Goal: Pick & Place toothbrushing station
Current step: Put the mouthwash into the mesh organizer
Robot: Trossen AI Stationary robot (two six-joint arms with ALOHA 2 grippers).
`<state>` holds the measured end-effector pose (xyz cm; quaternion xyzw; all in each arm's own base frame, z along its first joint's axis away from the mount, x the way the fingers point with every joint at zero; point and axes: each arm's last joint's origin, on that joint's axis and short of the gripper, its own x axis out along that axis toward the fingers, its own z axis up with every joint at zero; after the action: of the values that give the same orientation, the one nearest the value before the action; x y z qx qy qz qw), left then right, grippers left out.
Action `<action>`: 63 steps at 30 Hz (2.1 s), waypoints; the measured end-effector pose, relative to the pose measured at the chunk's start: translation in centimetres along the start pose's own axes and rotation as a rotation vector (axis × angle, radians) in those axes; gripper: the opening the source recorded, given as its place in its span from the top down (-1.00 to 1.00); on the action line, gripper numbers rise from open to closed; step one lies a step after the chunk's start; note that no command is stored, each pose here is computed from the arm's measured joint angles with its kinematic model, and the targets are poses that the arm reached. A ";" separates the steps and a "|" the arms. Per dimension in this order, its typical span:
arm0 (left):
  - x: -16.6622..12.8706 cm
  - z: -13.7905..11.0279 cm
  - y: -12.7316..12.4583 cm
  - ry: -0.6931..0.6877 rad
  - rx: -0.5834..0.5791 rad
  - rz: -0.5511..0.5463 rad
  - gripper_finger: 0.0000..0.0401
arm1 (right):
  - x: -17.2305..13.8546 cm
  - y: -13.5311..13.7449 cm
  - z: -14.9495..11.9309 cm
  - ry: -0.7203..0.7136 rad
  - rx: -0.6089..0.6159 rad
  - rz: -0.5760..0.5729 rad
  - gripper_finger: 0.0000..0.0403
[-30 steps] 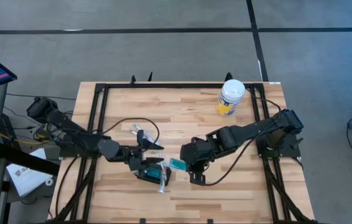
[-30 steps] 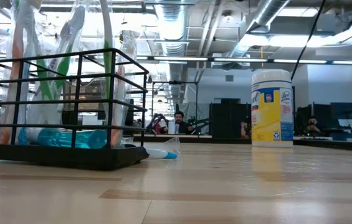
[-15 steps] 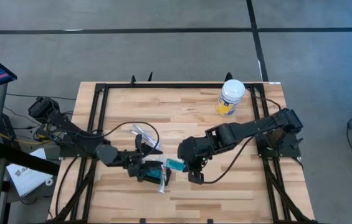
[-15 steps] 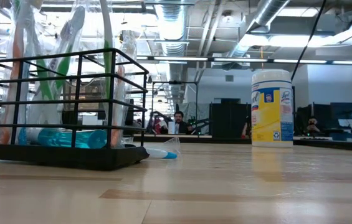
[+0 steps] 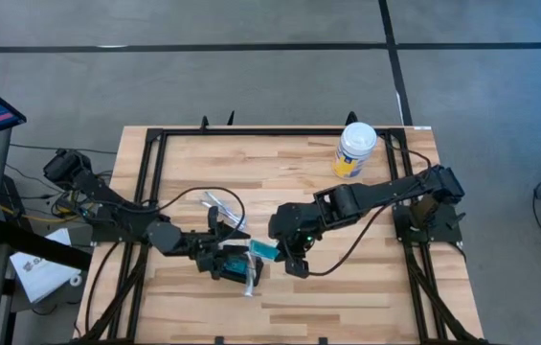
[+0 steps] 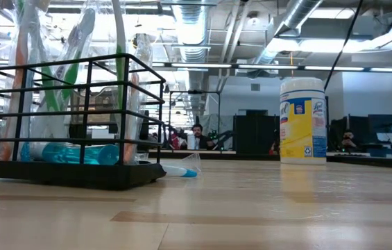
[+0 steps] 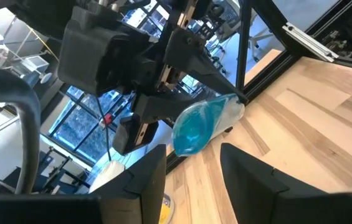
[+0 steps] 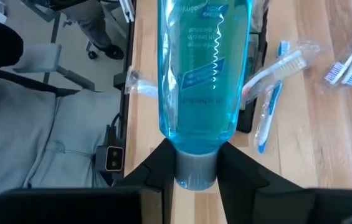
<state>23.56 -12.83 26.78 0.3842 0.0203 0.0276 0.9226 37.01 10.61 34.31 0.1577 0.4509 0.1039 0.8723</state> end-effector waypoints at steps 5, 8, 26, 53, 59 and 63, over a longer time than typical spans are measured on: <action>0.0 0.0 0.1 0.001 -0.001 0.002 0.24 | 0.0 0.0 0.2 -0.015 -0.001 0.005 0.60; 0.0 0.0 0.0 0.001 0.000 0.002 0.21 | 0.0 0.0 0.2 -0.020 -0.013 0.007 0.60; 0.0 0.0 0.1 -0.008 -0.006 0.003 0.09 | 0.1 -1.0 0.9 -0.058 -0.001 0.027 0.60; 0.0 -0.1 -0.3 -0.029 -0.008 -0.060 0.22 | 2.3 -2.2 3.0 0.060 -0.029 0.090 0.60; 0.0 -0.2 -0.2 -0.008 -0.008 -0.046 0.22 | 1.6 -1.3 3.3 0.058 -0.039 0.124 0.60; 0.0 -0.2 -0.3 -0.005 -0.005 -0.049 0.21 | 1.5 -1.2 3.2 0.066 -0.040 0.131 0.60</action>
<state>23.57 -12.86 26.42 0.3812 0.0273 0.0043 0.9241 40.54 9.42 34.50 0.1661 0.4661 0.1751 0.8512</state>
